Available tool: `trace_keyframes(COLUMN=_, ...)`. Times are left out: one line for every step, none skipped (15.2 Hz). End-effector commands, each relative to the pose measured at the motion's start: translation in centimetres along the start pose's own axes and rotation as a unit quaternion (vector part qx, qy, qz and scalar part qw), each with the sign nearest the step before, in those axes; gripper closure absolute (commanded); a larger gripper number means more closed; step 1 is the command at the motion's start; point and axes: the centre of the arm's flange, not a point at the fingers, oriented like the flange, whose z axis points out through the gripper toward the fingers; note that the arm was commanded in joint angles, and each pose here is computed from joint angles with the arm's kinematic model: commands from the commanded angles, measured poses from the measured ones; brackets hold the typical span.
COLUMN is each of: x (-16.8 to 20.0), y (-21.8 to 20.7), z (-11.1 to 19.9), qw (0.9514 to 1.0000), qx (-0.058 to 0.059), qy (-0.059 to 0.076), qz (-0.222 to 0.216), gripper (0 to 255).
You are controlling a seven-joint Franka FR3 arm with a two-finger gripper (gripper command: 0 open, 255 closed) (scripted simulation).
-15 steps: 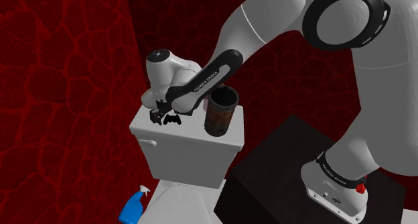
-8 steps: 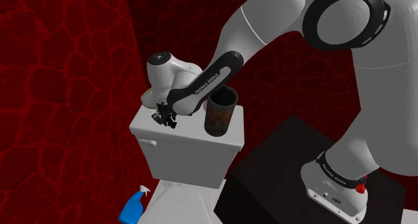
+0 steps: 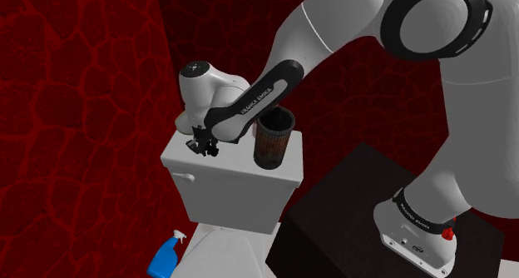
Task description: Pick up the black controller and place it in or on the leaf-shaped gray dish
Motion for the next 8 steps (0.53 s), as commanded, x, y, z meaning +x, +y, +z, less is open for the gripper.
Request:
trace_keyframes(x=0.1, y=0.1, z=-1.0, qw=1.0, qx=0.0, qy=0.0, qz=0.0, gripper=255)
trace_keyframes(x=0.1, y=0.2, z=-1.5, qw=1.0, qx=0.0, qy=0.0, qz=0.0, gripper=255)
trace_keyframes(x=0.1, y=0.2, z=-2.0, qw=1.0, qx=0.0, qy=0.0, qz=0.0, gripper=255)
trace_keyframes(x=0.2, y=0.2, z=-2.5, qw=1.0, qx=0.0, qy=0.0, qz=0.0, gripper=255)
trace_keyframes(x=0.2, y=0.3, z=-3.1, qw=1.0, qx=0.0, qy=0.0, qz=0.0, gripper=255)
trace_keyframes(x=0.3, y=0.3, z=-3.6, qw=1.0, qx=0.0, qy=0.0, qz=0.0, gripper=255)
trace_keyframes(x=0.3, y=0.4, z=-4.1, qw=1.0, qx=0.0, qy=0.0, qz=0.0, gripper=255)
trace_keyframes(x=0.4, y=0.4, z=-4.6, qw=1.0, qx=0.0, qy=0.0, qz=0.0, gripper=255)
